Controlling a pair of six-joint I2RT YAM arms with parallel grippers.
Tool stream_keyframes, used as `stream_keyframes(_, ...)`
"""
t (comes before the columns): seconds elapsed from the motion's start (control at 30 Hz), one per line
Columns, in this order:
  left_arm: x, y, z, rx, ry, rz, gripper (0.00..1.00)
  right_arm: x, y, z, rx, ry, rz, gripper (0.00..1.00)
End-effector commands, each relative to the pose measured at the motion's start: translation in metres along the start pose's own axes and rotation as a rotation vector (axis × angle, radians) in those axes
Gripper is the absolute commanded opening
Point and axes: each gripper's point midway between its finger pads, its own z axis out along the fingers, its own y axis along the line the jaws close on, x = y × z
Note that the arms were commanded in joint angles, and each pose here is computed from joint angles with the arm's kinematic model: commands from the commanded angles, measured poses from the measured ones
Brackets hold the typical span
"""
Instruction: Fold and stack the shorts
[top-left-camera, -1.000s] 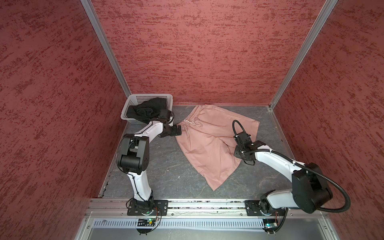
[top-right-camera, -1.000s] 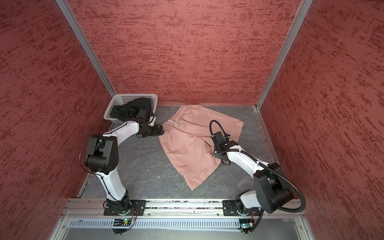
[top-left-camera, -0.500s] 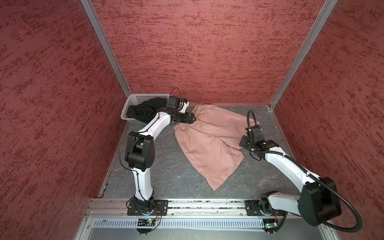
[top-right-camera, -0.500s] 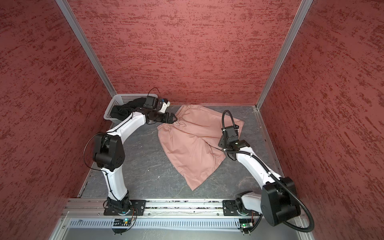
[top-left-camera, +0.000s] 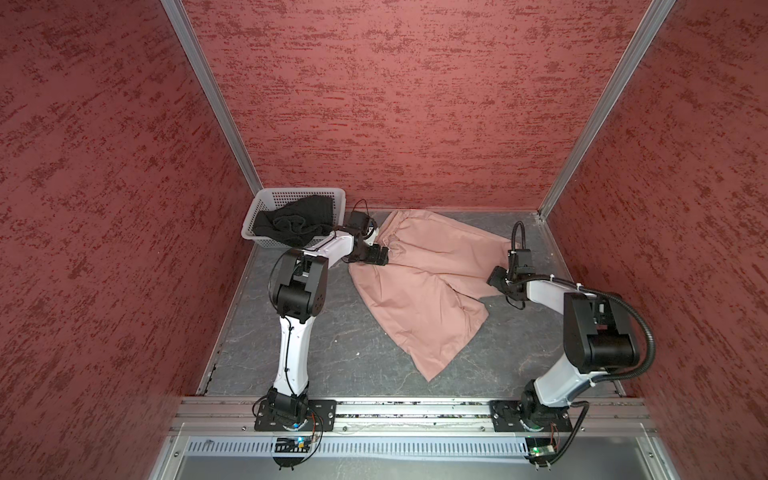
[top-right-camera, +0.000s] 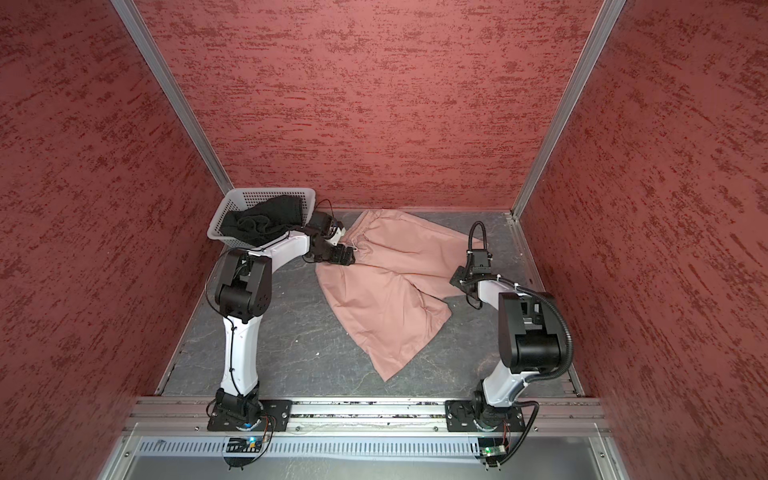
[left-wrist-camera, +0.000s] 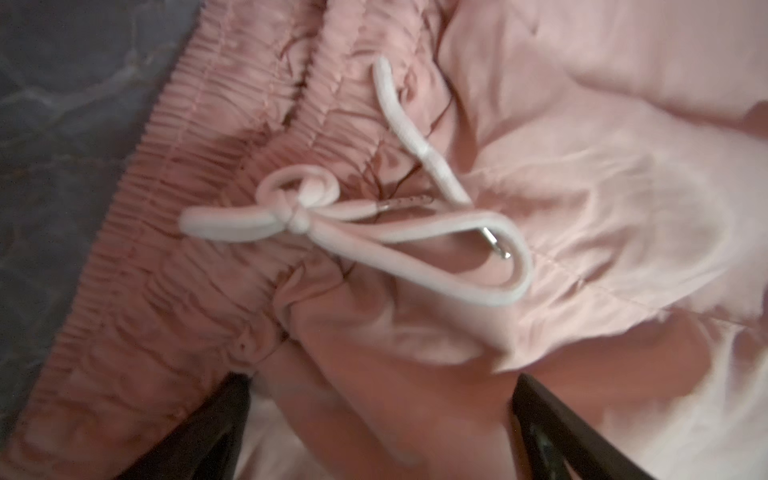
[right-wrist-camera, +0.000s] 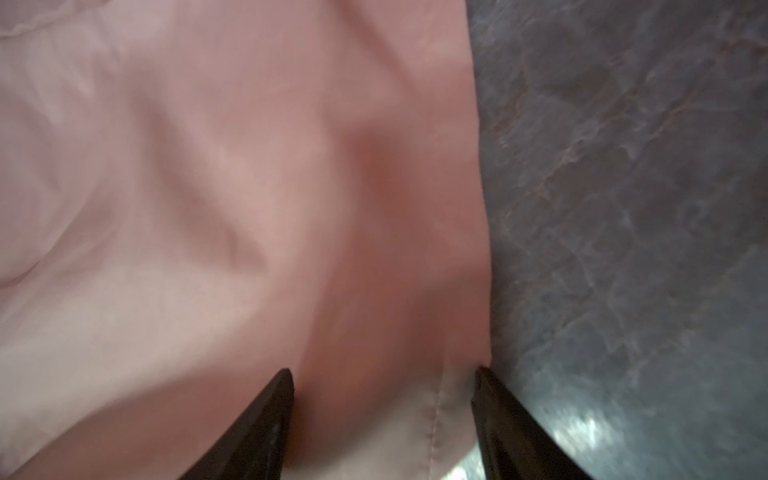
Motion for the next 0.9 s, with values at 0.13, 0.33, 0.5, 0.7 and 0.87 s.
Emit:
stream_keyframes(0.13,0.052,0.003,-0.014,0.037,0.063,-0.144,1.00,-0.033,0.050,0.035,-0.181,0.001,0.005,0.71)
stream_keyframes(0.33,0.089,-0.013,-0.036,0.075,0.083,-0.218,0.99,-0.073,0.081,0.060,-0.239,-0.032,-0.014,0.71)
stream_keyframes(0.5,0.050,-0.034,-0.086,0.077,-0.081,-0.144,0.99,-0.130,0.130,0.056,-0.354,-0.108,-0.081,0.71)
stream_keyframes(0.7,0.021,-0.042,-0.157,0.037,-0.233,-0.113,0.99,-0.168,0.169,-0.005,-0.421,-0.160,-0.215,0.72)
stream_keyframes(0.87,0.046,-0.005,-0.177,-0.104,-0.217,-0.183,0.99,-0.105,0.162,-0.064,-0.381,-0.079,-0.316,0.73)
